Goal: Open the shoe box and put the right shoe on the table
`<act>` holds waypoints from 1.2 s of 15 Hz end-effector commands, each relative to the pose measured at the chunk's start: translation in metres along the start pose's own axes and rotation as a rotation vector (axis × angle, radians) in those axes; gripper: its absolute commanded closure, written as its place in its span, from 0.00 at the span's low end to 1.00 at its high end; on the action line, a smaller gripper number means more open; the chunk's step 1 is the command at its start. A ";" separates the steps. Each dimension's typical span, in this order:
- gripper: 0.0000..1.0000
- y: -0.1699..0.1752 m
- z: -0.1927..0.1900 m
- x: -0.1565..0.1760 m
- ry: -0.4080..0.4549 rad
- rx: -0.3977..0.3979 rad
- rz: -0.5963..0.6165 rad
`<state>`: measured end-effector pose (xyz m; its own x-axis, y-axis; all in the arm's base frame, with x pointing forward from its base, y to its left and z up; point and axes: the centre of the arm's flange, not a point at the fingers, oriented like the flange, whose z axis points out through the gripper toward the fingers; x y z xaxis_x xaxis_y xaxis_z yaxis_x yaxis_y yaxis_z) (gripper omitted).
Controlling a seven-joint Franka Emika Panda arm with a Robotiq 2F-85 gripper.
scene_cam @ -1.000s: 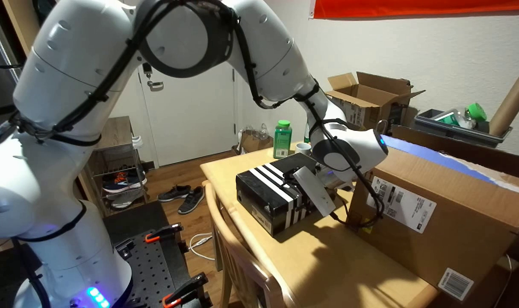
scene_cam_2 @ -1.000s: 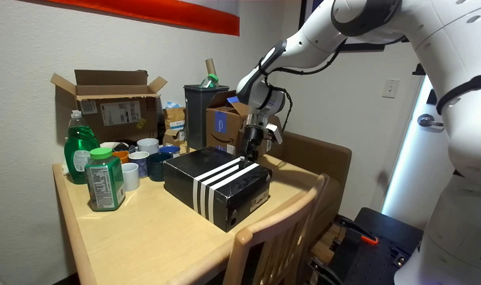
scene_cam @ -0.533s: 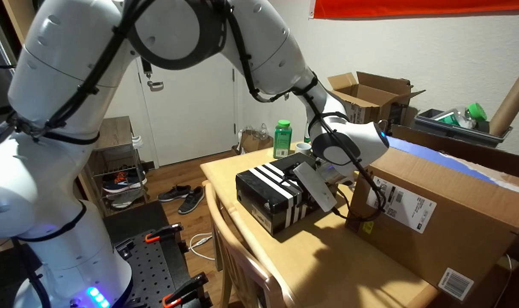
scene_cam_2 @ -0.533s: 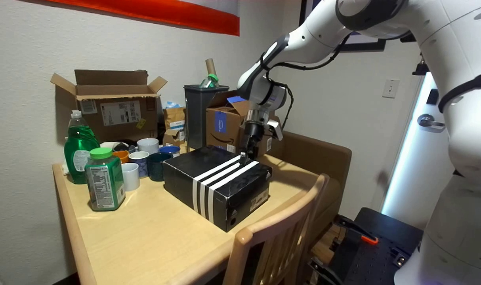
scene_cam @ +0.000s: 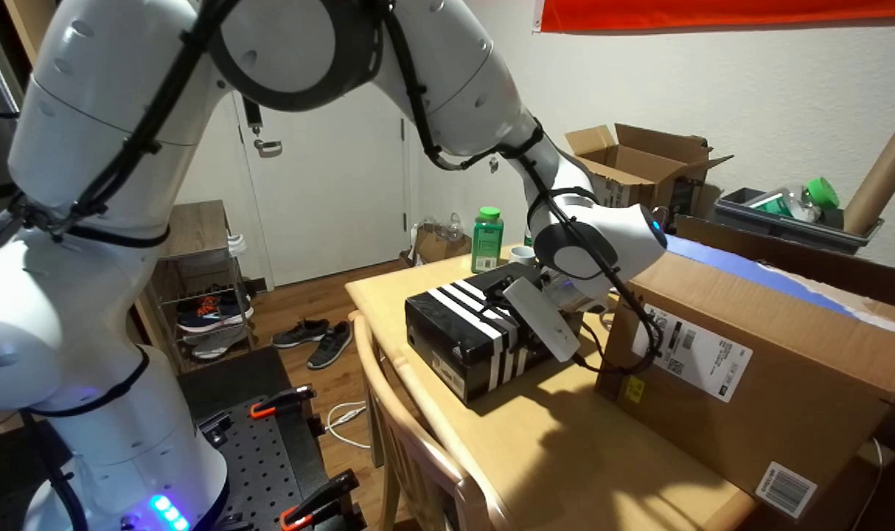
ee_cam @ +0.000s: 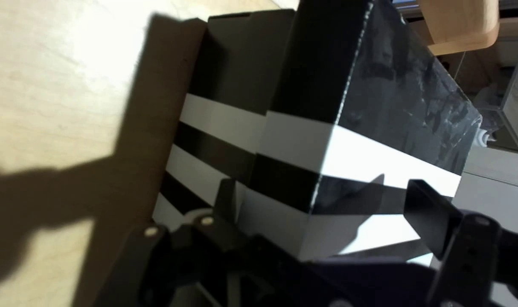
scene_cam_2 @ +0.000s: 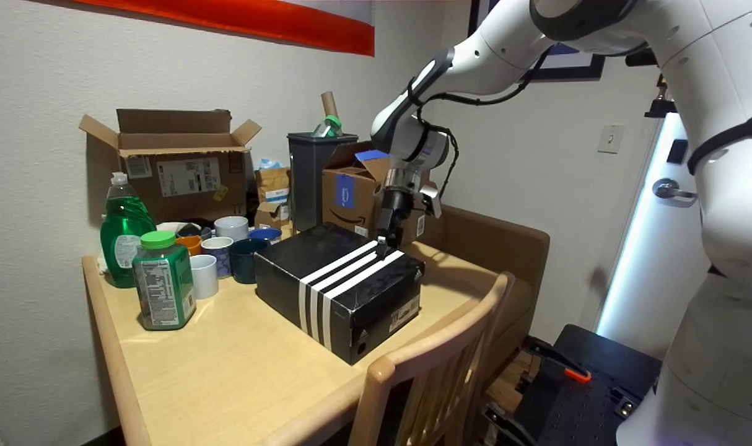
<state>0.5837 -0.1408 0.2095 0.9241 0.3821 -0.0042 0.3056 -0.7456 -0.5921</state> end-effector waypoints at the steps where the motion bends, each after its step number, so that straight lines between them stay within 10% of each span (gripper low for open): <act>1: 0.00 -0.028 -0.014 -0.014 0.003 -0.020 -0.031; 18: 0.00 -0.110 -0.046 0.001 -0.002 -0.165 -0.110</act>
<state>0.5689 -0.0910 0.2843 0.8775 0.4778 0.0415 0.4334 -0.7532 -0.4949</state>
